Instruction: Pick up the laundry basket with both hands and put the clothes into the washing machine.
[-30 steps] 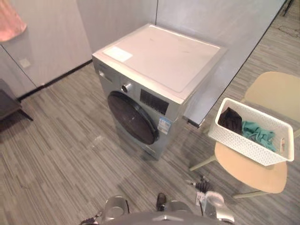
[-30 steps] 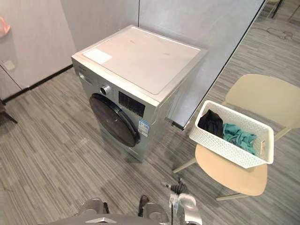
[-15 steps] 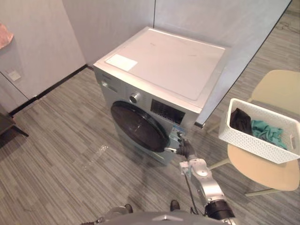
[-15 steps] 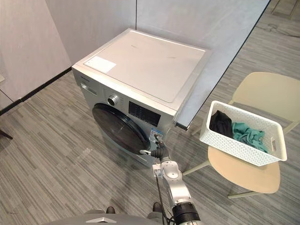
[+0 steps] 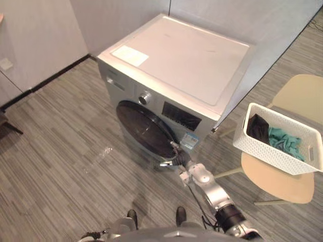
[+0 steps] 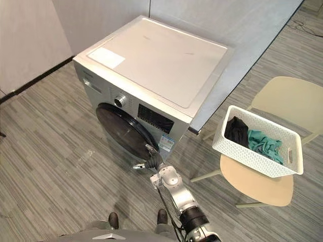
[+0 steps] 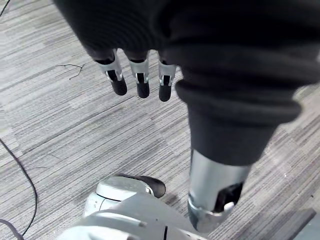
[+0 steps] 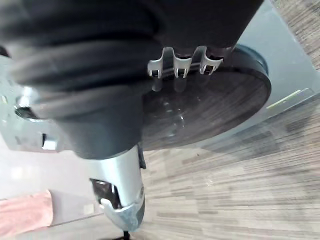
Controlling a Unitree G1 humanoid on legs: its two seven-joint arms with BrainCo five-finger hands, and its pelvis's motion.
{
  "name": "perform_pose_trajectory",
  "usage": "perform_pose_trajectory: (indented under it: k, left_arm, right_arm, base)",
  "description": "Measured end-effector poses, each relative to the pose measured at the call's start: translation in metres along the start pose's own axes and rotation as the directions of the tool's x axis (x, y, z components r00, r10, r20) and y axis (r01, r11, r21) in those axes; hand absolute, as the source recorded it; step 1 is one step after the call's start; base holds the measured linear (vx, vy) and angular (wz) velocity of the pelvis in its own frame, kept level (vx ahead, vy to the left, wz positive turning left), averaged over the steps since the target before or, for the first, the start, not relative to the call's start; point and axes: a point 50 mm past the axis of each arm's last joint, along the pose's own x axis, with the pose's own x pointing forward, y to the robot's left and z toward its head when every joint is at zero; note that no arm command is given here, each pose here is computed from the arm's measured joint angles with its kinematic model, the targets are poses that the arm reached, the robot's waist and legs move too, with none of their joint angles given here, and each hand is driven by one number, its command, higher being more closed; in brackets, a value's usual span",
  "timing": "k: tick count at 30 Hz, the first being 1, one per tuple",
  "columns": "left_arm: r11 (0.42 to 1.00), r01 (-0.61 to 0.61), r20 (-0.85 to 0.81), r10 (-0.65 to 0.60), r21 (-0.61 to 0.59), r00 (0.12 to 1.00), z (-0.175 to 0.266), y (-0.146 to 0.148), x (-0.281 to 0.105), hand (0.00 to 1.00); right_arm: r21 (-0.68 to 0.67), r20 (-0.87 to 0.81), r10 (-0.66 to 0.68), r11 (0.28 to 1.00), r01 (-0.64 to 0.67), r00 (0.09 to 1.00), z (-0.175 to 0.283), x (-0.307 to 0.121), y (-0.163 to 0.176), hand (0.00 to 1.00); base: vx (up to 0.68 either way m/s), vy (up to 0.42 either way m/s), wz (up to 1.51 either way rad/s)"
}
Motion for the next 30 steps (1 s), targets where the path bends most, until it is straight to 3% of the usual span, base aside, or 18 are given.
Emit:
perform_pose_trajectory:
  k: [8,16,27,30]
  left_arm:
    - [1.0,-0.022,0.039,0.023,-0.009,0.999,0.011,0.0,-0.001,0.0]
    - [0.998,-0.007,0.108,0.013,-0.059,0.994,0.038,-0.011,-0.003,0.0]
    - [0.992,0.053,0.183,-0.031,-0.115,0.983,0.064,-0.028,-0.009,0.0]
    - [0.99,0.049,0.191,-0.023,-0.131,0.981,0.069,-0.03,-0.01,0.0]
  right_arm:
    - [-0.032,0.094,-0.122,0.992,0.126,0.988,0.043,0.021,-0.028,0.0]
    - [-0.01,0.109,-0.312,0.949,0.314,0.944,0.077,0.038,-0.076,0.0]
    - [0.003,0.123,-0.377,0.925,0.379,0.918,0.104,0.052,-0.088,0.0]
    - [-0.015,0.125,-0.319,0.946,0.323,0.94,0.103,0.059,-0.065,0.0]
  base:
    - [-0.06,-0.011,0.02]
    - [-0.03,0.0,0.01]
    - [-0.09,0.014,0.07]
    - [-0.07,-0.024,0.1]
